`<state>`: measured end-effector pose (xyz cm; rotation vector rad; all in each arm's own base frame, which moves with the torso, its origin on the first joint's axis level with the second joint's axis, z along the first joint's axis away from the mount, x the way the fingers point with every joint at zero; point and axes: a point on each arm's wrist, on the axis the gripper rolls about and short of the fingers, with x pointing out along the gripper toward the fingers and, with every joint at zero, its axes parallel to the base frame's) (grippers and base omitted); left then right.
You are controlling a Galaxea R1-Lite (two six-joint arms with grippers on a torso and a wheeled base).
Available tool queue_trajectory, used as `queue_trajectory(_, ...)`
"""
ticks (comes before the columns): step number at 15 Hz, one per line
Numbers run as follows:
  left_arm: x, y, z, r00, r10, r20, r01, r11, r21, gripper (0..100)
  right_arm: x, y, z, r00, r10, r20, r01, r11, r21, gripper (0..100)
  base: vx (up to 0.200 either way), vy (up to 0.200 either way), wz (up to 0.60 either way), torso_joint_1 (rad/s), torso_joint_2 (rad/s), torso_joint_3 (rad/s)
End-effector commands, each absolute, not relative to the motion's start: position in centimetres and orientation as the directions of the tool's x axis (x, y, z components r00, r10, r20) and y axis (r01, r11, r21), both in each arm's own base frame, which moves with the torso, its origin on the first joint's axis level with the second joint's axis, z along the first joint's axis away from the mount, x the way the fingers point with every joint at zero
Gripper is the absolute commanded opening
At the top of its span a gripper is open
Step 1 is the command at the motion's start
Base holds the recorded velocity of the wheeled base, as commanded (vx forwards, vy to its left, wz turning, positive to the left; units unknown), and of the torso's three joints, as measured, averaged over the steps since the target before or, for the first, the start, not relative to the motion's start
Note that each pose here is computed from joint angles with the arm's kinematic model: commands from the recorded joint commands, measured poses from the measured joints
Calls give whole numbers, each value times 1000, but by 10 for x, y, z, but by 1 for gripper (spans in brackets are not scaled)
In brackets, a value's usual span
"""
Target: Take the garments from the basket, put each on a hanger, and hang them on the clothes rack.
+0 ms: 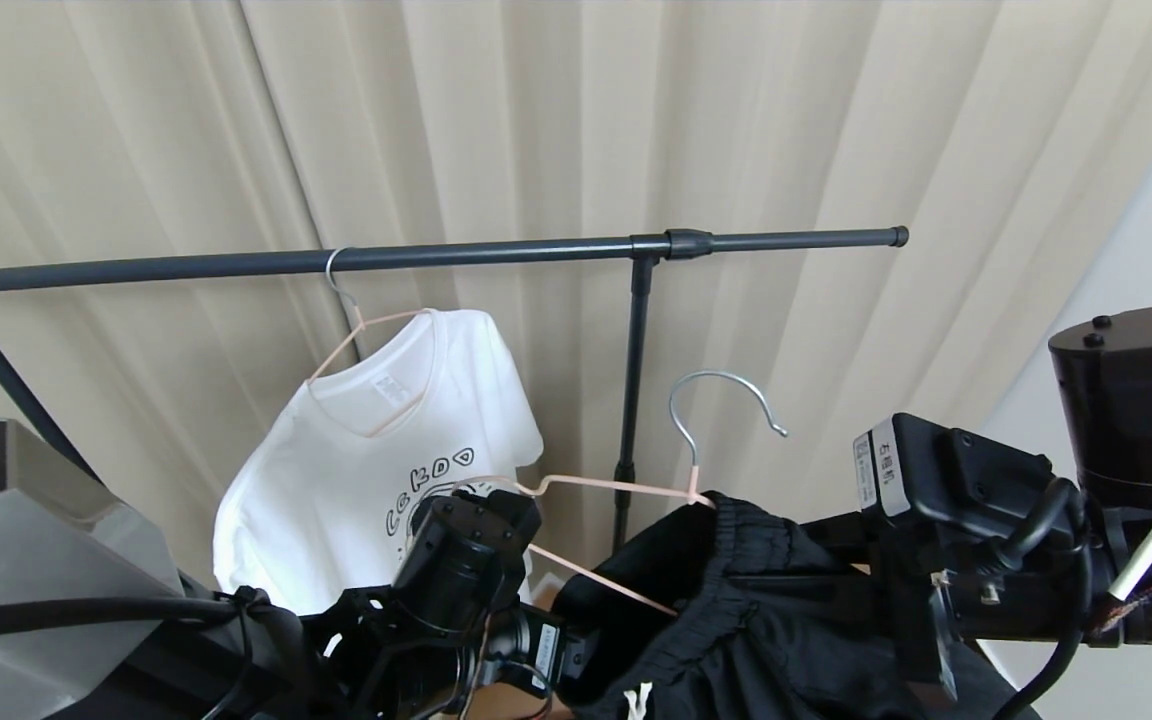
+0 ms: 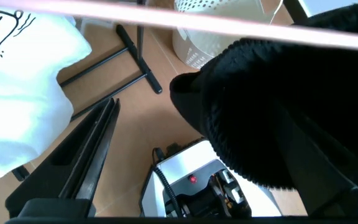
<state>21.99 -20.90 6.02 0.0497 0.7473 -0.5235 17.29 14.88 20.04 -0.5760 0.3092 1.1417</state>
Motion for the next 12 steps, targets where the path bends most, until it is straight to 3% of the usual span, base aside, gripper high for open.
queue_trajectory(1, 220, -209, 55, 604, -429, -672, 465, 874, -139, 100, 170, 150, 204, 396, 770, -500, -915, 288, -281, 0, 0, 0, 0, 0, 0, 0)
queue_trajectory(2, 220, -209, 55, 604, -429, -672, 458, 877, -147, 0, 171, 149, 205, 399, 769, -499, -914, 291, -283, 0, 0, 0, 0, 0, 0, 0)
queue_trajectory(8, 220, -207, 58, 629, -413, -658, 441, 887, -135, 0, 167, 146, 208, 412, 771, -487, -910, 321, -262, 0, 0, 0, 0, 0, 0, 0)
queue_trajectory(12, 224, -197, 79, 698, -388, -601, 396, 909, -127, 0, 167, 136, 215, 445, 769, -458, -895, 364, -258, 0, 0, 0, 0, 0, 0, 0)
